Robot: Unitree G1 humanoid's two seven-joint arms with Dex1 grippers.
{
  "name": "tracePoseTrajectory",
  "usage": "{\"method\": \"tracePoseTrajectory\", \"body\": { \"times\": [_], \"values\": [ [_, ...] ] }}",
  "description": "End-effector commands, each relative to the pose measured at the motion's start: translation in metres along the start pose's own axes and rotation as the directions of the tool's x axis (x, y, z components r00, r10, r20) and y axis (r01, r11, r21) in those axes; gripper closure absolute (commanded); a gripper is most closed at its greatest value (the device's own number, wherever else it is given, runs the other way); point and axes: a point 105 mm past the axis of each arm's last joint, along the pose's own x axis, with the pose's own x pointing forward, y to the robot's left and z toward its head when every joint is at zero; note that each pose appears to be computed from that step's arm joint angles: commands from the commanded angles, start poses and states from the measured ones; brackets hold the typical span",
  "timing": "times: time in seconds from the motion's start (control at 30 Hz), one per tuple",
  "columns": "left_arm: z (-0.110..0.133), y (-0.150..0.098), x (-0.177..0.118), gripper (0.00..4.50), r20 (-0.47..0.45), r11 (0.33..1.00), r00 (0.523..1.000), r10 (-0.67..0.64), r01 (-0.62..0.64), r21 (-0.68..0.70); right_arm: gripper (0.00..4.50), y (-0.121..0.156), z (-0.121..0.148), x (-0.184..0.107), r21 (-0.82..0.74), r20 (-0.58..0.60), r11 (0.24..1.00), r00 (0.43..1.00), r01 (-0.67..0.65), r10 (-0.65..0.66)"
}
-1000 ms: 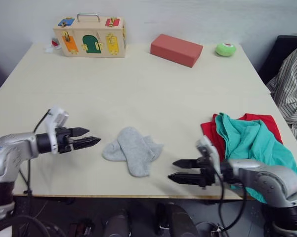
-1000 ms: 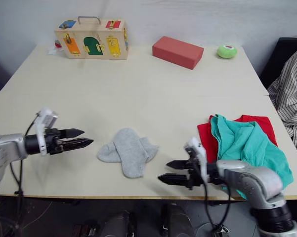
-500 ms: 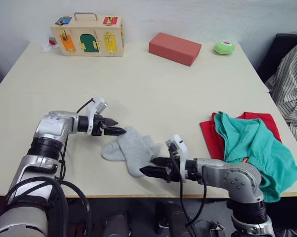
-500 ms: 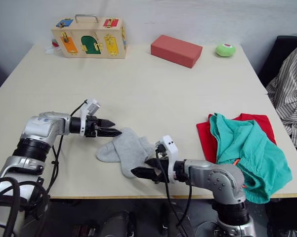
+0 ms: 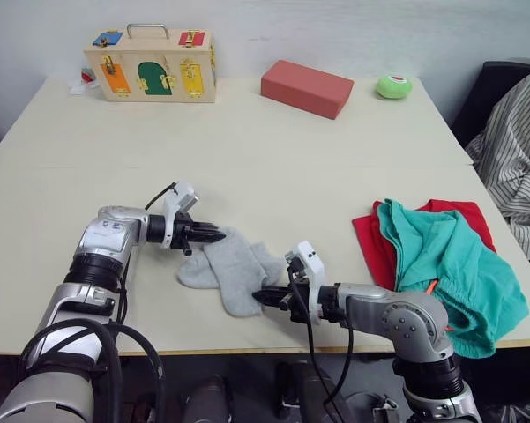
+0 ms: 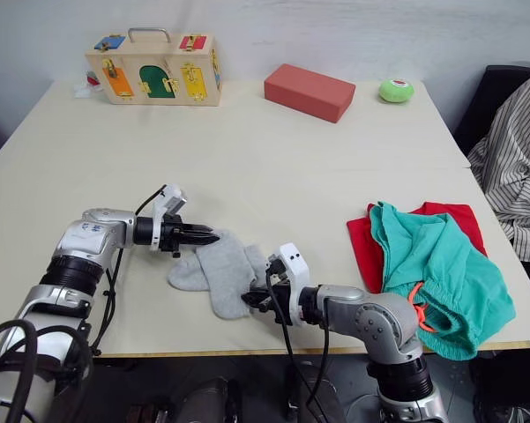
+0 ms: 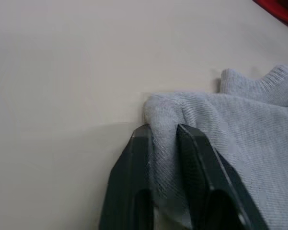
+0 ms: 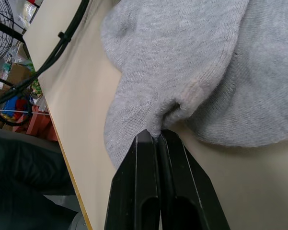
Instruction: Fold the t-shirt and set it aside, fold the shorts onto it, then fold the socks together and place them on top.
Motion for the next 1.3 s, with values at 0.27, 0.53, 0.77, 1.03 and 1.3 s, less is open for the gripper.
{"method": "tracePoseTrajectory", "body": {
  "times": [0.27, 0.53, 0.77, 1.03, 1.3],
  "values": [
    [0.019, -0.013, -0.027, 4.48, 0.176, 0.998, 0.982, 0.063, -0.059, -0.03, 4.5, 0.01, 0.015, -0.03, 0.057, 0.013, 0.985, 0.986, -0.164, 0.164],
    [0.021, -0.039, -0.043, 4.48, 0.238, 0.99, 0.961, 0.142, -0.135, -0.046, 4.5, 0.015, 0.034, -0.049, 0.088, -0.042, 0.963, 0.965, -0.255, 0.26],
    [-0.01, -0.061, -0.064, 4.48, 0.19, 0.952, 0.933, 0.306, -0.298, -0.069, 4.5, -0.012, 0.067, -0.05, 0.078, -0.105, 0.979, 0.975, -0.189, 0.197],
    [-0.025, -0.081, -0.068, 4.48, 0.259, 0.909, 0.872, 0.414, -0.386, -0.155, 4.5, -0.026, 0.083, -0.041, 0.013, -0.194, 0.982, 0.963, -0.188, 0.187],
    [-0.036, -0.086, -0.066, 4.48, 0.311, 0.848, 0.79, 0.529, -0.472, -0.242, 4.5, -0.035, 0.093, -0.03, -0.056, -0.213, 0.978, 0.96, -0.2, 0.185]
  ]
}}
